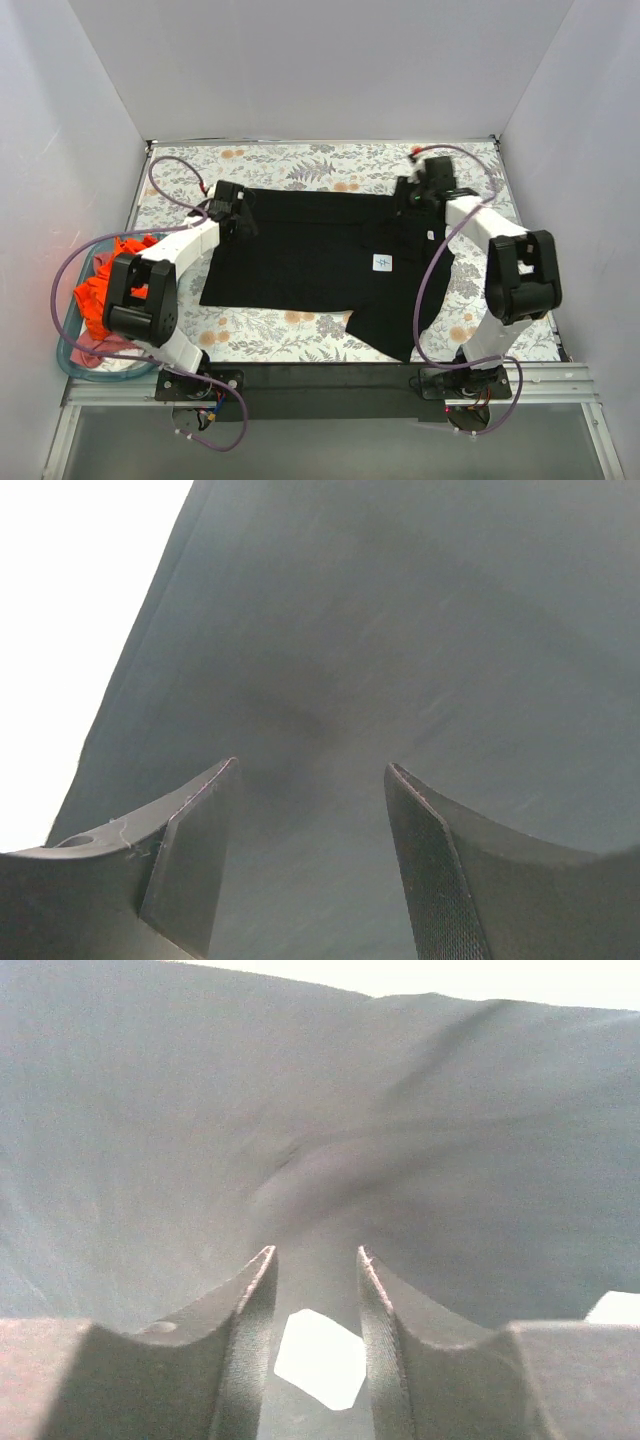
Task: Fold and stack the t-shirts
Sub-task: Fold the tshirt
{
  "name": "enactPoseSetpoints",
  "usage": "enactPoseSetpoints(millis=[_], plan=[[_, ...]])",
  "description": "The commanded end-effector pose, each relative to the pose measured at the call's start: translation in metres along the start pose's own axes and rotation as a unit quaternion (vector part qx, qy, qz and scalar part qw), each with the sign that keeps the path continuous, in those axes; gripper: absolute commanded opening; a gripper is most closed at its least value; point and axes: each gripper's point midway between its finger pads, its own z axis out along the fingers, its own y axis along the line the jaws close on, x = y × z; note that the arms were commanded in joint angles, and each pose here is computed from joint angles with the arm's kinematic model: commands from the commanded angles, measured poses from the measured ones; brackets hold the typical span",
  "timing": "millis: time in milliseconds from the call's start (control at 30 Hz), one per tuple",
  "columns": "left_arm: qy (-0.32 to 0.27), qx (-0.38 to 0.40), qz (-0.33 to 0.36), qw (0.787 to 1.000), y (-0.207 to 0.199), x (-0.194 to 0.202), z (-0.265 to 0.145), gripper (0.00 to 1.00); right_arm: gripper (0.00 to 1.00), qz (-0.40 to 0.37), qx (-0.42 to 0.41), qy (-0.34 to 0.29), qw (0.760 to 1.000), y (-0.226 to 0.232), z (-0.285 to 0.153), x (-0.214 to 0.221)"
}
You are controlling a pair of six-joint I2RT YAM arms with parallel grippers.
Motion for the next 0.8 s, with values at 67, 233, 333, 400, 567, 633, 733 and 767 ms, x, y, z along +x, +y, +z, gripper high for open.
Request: enactPoseSetpoints(millis=[67, 233, 333, 400, 567, 633, 733, 767], plan=[[-0.053, 0.033, -0.031, 0.998, -0.042, -0.072, 0.010, 0.58, 0.46, 0.094, -0.029, -0.155, 0.983, -0.074, -0.045, -0.069], [-0.060, 0.028, -0.031, 0.997, -0.065, -0.108, 0.049, 0.56, 0.48, 0.173, -0.009, -0.220, 0.960, -0.147, -0.062, -0.084], [-0.062, 0.017, -0.026, 0.998, -0.065, -0.121, 0.071, 0.55, 0.48, 0.195, -0.001, -0.243, 0.950, -0.175, -0.062, -0.088], [-0.063, 0.015, -0.025, 0.998, -0.065, -0.126, 0.079, 0.55, 0.48, 0.204, -0.009, -0.251, 0.946, -0.189, -0.060, -0.091], [-0.041, -0.004, -0.026, 0.999, -0.055, -0.113, 0.107, 0.55, 0.47, 0.227, -0.029, -0.249, 0.941, -0.206, -0.043, -0.095], [-0.033, -0.007, -0.026, 0.999, -0.054, -0.107, 0.113, 0.55, 0.47, 0.223, -0.042, -0.255, 0.940, -0.206, -0.041, -0.103], [-0.026, -0.012, -0.022, 0.999, -0.051, -0.101, 0.119, 0.54, 0.46, 0.234, -0.065, -0.252, 0.937, -0.207, -0.032, -0.105], [-0.023, -0.016, -0.021, 0.999, -0.048, -0.097, 0.121, 0.55, 0.46, 0.238, -0.067, -0.250, 0.936, -0.210, -0.027, -0.103]])
